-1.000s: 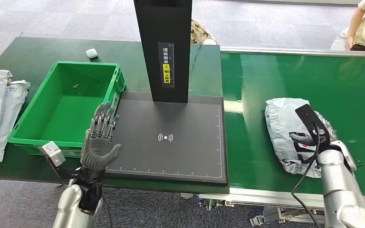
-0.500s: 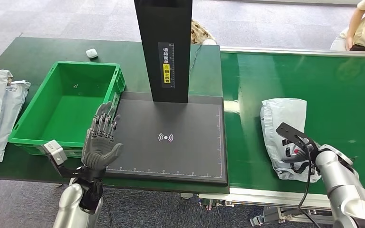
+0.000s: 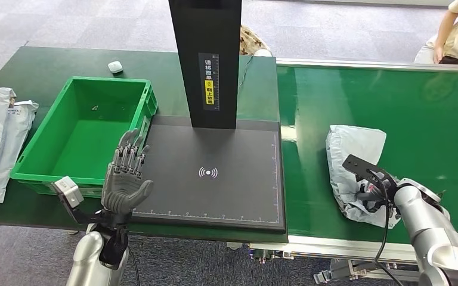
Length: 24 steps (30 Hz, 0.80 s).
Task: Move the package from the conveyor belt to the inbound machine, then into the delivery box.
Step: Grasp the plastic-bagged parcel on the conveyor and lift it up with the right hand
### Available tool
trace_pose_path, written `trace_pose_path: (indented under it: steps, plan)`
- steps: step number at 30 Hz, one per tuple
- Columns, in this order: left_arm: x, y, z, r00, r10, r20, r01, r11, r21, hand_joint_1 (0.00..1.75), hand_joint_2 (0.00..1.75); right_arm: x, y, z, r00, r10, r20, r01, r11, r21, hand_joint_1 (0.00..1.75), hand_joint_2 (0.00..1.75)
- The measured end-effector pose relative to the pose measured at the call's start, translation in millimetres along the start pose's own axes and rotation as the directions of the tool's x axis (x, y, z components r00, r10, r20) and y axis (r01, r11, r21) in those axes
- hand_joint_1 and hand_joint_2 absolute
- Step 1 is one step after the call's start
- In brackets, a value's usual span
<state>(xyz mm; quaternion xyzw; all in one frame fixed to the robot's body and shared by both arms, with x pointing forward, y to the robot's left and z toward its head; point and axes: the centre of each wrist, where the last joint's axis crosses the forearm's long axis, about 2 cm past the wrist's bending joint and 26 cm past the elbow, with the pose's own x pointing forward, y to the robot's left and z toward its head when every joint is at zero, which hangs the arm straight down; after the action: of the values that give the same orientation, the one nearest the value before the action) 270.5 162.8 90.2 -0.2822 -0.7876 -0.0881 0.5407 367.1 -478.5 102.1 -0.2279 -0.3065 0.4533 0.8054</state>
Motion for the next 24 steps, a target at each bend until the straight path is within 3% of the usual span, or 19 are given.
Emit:
trace_pose_path:
  steps: [13,17,21,24]
  plan:
    - [-1,0,2,1.0,-0.001,-0.011,0.001,1.0,0.003,0.0,1.75,3,6,-2,0.999,0.016,-0.037,-0.018,0.997,-0.076,1.75,1.75]
    - [-1,-2,6,1.0,-0.001,-0.02,0.001,1.0,0.013,0.0,1.75,9,11,-3,1.0,-0.018,-0.013,0.014,0.975,-0.22,1.75,1.75]
    - [2,-5,13,1.0,0.001,-0.021,-0.001,1.0,0.025,0.0,1.75,24,5,1,0.964,-0.192,0.182,0.255,0.856,-0.449,1.75,1.75]
    - [5,-6,15,1.0,-0.002,-0.012,0.003,0.999,0.035,0.0,1.75,36,-5,11,0.845,-0.311,0.435,0.511,0.707,-0.489,1.75,1.75]
